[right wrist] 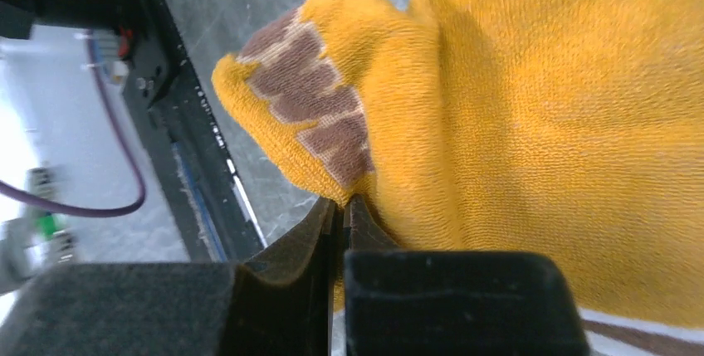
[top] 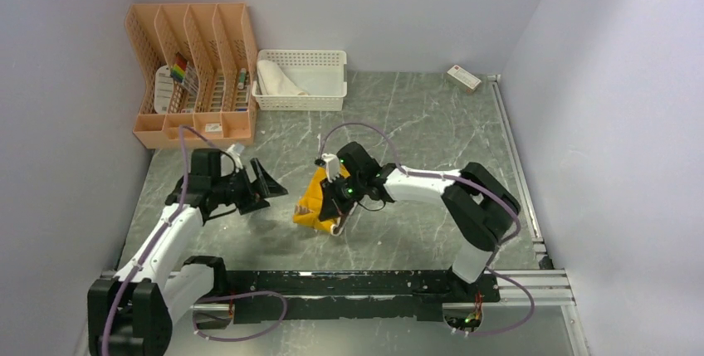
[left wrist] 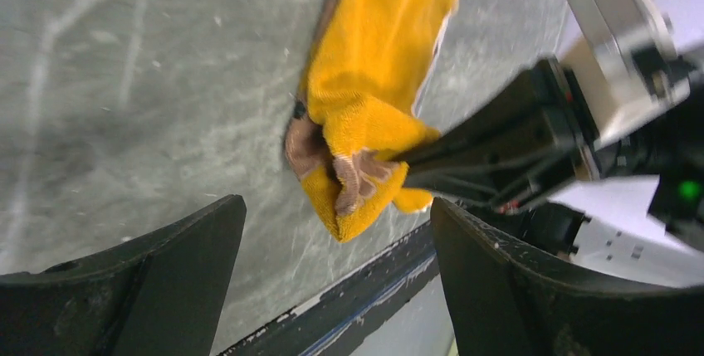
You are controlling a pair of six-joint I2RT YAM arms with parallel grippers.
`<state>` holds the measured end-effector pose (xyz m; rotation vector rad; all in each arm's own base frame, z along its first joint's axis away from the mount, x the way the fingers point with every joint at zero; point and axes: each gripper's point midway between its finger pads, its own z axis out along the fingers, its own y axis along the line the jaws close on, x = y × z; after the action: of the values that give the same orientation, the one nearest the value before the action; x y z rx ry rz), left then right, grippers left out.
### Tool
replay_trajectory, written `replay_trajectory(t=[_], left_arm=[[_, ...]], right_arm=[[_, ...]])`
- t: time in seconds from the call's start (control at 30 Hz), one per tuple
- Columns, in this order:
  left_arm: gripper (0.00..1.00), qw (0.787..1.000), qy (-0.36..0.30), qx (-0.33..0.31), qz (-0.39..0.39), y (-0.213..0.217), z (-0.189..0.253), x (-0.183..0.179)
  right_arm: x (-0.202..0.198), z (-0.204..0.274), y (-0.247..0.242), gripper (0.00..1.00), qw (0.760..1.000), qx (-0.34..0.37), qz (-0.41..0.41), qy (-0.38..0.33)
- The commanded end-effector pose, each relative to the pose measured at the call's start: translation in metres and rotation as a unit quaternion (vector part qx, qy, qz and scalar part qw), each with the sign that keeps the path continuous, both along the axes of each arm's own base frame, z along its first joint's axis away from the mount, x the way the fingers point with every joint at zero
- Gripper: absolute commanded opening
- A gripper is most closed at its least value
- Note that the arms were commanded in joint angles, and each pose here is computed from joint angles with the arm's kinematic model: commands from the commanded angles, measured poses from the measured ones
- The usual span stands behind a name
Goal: Roll the towels
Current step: Roll the towel at the center of the board.
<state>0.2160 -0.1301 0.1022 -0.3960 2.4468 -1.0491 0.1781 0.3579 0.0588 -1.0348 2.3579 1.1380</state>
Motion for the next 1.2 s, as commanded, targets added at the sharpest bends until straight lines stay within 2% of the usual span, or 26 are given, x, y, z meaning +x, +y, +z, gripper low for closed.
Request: replay_trajectory(t=[0.0,0.17,0.27,0.33,0.43,0.53,0.67,0.8,0.93,1.17], left_arm=[[0.93,1.000,-0.008,0.002,-0.019,-0.019,-0.005,-0.008],[0.92,0.999,0.008,-0.021,-0.033,-0.032,-0.013,-0.030],[0.91,0.999,0.009,-0.013,-0.041,-0.036,-0.011,-0.036],[0.91,0.999,0.006,-0.006,-0.040,-0.036,-0.007,-0.037],[0.90,1.000,-0.002,0.013,-0.019,-0.029,0.000,-0.032],[0.90,0.999,0.005,0.033,0.012,-0.020,0.003,-0.030],[0.90,1.000,0.010,0.003,0.021,-0.025,0.008,-0.034],[0.90,0.999,0.019,0.003,0.026,-0.023,0.003,-0.042],[0.89,0.999,0.033,-0.009,0.028,-0.024,-0.006,-0.050],[0.85,0.999,0.044,-0.023,0.020,-0.027,-0.018,-0.060]], right_arm=[[-0.022,0.003,0.000,0.00,0.990,0.050,0.025,0.126],[-0.026,0.008,-0.001,0.00,0.984,0.066,0.021,0.164],[-0.023,0.011,0.001,0.00,0.983,0.047,0.006,0.178],[-0.022,0.012,0.002,0.00,0.988,0.007,-0.006,0.152],[-0.019,0.027,0.016,0.00,0.997,-0.028,-0.005,0.071],[-0.029,0.027,0.026,0.00,0.997,-0.044,0.010,0.055],[-0.046,0.010,0.027,0.00,0.993,-0.030,0.025,0.107],[-0.055,0.010,0.028,0.00,0.985,0.021,0.030,0.167],[-0.049,0.014,0.027,0.00,0.977,0.060,0.014,0.202],[-0.043,0.006,0.028,0.00,0.955,0.089,-0.016,0.284]])
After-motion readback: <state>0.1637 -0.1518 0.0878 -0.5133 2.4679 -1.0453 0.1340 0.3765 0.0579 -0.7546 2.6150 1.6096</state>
